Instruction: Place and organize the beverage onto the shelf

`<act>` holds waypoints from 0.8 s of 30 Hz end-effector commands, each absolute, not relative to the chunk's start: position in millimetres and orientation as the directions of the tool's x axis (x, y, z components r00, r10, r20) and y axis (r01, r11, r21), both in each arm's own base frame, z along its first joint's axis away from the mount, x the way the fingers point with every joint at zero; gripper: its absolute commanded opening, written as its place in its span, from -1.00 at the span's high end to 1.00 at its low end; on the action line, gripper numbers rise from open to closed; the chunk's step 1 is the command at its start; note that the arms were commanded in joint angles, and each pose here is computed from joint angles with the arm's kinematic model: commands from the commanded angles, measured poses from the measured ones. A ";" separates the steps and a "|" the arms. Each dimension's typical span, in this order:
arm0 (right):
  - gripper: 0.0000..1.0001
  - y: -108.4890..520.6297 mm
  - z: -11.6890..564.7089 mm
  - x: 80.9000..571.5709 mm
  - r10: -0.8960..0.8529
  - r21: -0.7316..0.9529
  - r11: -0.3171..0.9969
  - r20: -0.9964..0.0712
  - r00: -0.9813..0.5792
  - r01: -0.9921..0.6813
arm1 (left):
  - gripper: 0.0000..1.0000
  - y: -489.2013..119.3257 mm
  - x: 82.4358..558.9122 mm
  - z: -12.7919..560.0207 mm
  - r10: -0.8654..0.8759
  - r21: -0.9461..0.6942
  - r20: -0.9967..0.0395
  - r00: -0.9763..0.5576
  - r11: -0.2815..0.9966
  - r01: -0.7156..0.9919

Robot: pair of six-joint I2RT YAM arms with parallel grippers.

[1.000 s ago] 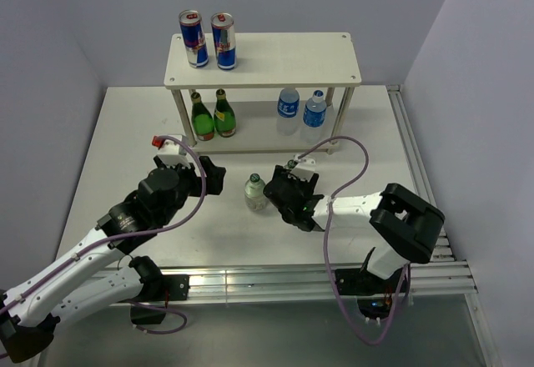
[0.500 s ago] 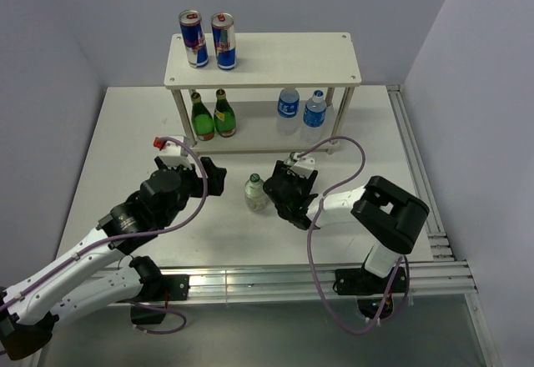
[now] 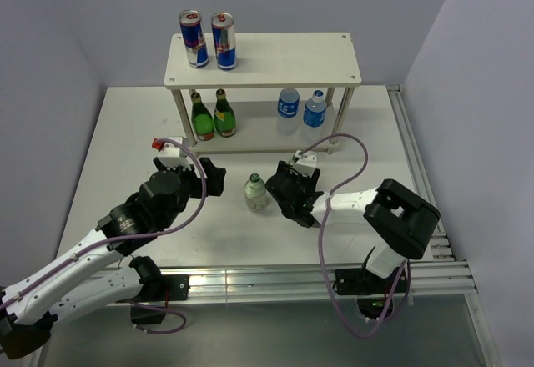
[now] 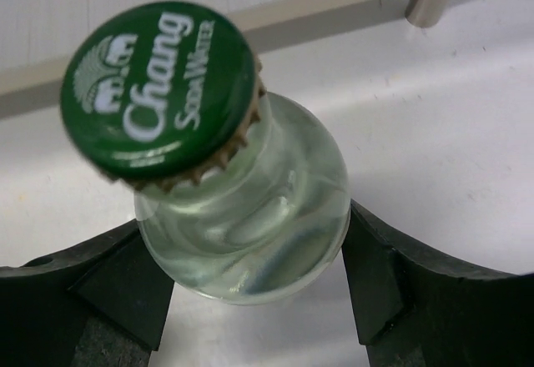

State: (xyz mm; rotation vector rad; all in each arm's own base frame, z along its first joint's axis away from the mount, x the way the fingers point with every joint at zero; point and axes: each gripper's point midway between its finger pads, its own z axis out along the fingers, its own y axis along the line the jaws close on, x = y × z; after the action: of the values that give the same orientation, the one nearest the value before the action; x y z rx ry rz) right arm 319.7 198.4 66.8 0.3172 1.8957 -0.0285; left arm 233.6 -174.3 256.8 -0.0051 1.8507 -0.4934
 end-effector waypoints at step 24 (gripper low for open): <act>1.00 195.7 293.9 293.2 0.274 0.257 0.958 -0.953 -0.133 0.131 | -0.99 -171.0 233.4 261.8 -0.285 -0.363 -0.906 -0.314 0.904 0.225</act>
State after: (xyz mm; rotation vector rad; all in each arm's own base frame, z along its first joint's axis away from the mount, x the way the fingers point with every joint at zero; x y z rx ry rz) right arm 287.7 205.2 215.0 0.1929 1.8703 0.0634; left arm 232.0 -171.5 254.7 -0.0253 1.8481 -0.4988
